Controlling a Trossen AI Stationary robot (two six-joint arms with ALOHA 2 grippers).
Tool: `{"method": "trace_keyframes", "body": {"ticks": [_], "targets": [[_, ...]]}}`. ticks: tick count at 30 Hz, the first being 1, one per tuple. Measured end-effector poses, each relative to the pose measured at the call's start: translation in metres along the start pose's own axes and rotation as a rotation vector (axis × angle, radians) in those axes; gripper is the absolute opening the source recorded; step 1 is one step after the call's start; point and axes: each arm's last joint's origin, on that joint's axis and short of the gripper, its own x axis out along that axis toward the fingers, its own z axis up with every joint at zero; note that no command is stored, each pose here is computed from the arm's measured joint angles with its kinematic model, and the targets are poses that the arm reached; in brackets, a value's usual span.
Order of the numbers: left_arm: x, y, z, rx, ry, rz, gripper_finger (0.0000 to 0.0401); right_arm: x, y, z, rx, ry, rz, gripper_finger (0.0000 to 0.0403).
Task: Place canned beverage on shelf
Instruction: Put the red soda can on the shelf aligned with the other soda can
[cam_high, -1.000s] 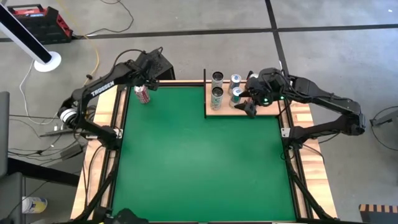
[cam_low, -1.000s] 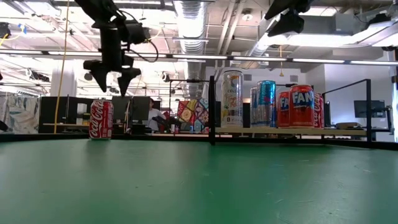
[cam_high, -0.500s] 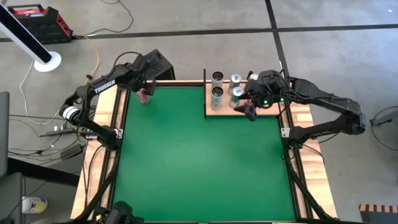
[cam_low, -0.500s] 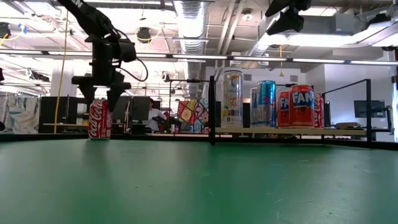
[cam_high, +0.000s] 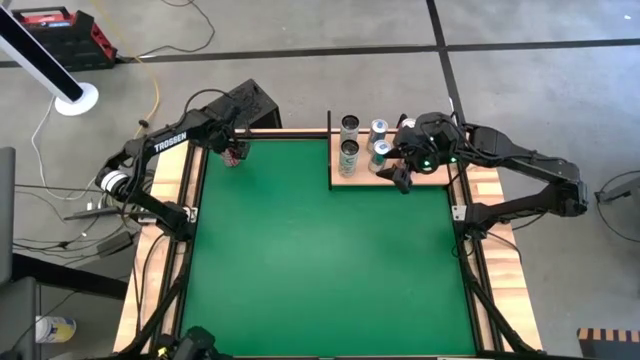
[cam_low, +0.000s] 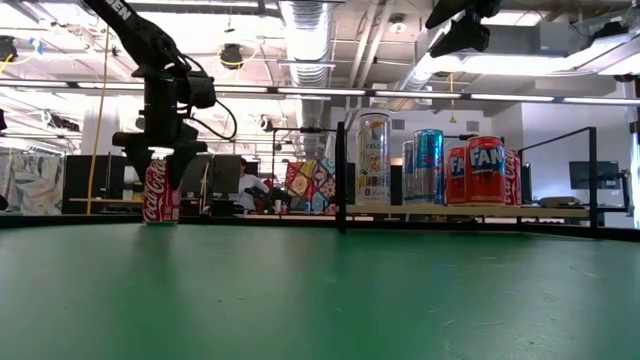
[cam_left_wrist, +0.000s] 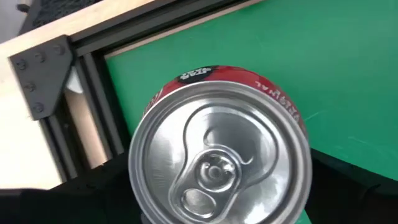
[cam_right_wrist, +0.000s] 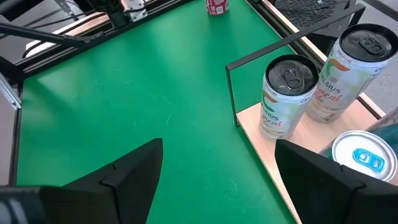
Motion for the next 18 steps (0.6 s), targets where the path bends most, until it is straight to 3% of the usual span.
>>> {"method": "trace_keyframes", "body": {"ticks": [5, 13, 18], "targets": [[-0.001, -0.005, 0.0, 0.021, 0.002, -0.053, 0.0279, 0.0, 0.005, -0.001, 0.013, 0.005, 0.018, 0.0332], [-0.011, -0.03, -0.008, 0.118, -0.006, -0.122, 0.0278, 0.001, 0.017, -0.004, -0.015, 0.014, 0.061, 0.0332], [-0.037, -0.055, -0.022, 0.162, -0.049, -0.267, 0.0278, 0.001, 0.02, -0.005, -0.024, 0.018, 0.073, 0.0332]]}}
